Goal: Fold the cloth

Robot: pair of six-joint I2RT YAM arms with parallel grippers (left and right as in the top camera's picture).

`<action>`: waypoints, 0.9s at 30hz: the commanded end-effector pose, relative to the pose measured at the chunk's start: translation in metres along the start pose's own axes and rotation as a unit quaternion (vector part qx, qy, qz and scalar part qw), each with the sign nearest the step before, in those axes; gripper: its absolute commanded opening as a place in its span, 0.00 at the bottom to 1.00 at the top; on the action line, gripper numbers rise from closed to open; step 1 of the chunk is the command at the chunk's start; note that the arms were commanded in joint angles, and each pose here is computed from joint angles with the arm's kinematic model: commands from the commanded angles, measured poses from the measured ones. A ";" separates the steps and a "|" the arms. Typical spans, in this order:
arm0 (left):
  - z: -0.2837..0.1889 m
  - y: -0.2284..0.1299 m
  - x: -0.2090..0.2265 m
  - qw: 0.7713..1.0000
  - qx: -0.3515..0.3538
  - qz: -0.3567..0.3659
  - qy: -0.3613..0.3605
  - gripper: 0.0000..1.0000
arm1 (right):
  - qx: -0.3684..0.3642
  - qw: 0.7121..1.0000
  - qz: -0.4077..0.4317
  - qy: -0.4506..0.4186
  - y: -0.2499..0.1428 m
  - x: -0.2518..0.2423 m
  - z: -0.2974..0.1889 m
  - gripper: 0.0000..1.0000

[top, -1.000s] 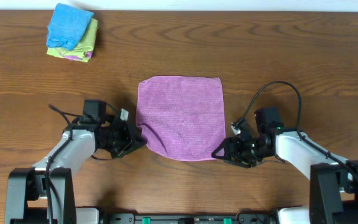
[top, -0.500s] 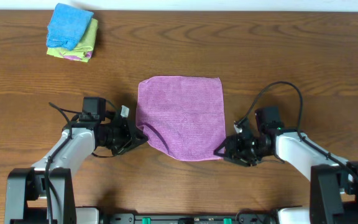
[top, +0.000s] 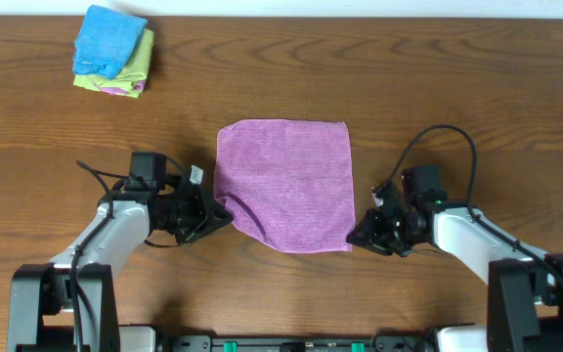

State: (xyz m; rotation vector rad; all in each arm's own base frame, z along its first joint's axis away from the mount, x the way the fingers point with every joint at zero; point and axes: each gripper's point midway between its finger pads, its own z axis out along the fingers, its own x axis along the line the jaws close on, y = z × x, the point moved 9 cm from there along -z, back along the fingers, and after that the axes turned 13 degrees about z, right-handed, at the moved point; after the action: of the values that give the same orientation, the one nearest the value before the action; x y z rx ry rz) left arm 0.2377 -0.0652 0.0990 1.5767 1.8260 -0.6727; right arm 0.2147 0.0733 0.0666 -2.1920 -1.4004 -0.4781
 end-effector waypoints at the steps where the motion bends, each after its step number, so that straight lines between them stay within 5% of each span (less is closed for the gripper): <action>1: 0.000 0.003 -0.003 1.000 -0.001 0.002 -0.004 0.06 | -0.042 0.991 0.012 -0.125 0.003 -0.033 0.010 0.07; 5: 0.000 0.004 -0.003 1.000 -0.002 0.003 -0.004 0.06 | -0.042 0.992 0.013 -0.120 0.003 -0.032 0.011 0.01; 6: 0.000 0.004 -0.003 1.000 -0.002 0.003 -0.005 0.06 | -0.039 0.993 0.012 -0.113 0.003 -0.031 0.011 0.07; 7: 0.000 0.004 -0.003 1.000 -0.002 0.003 -0.005 0.06 | -0.034 0.994 0.012 -0.105 0.002 -0.030 0.011 0.24; 12: 0.000 0.004 -0.003 1.000 -0.002 0.005 -0.005 0.06 | -0.019 0.994 0.018 -0.108 -0.003 -0.031 0.011 0.33; 23: 0.000 0.004 -0.003 1.000 -0.002 0.007 -0.005 0.06 | -0.012 0.994 -0.009 -0.108 -0.012 -0.016 0.023 0.34; 27: 0.000 0.004 -0.003 1.000 -0.002 0.009 -0.005 0.06 | -0.013 0.994 -0.004 -0.107 -0.012 -0.015 0.023 0.26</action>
State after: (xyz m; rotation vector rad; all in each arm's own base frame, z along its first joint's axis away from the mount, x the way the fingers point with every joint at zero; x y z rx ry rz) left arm 0.2381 -0.0652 0.0991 1.5772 1.8237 -0.6701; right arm 0.2172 0.0932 0.0707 -2.1465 -1.4897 -0.5062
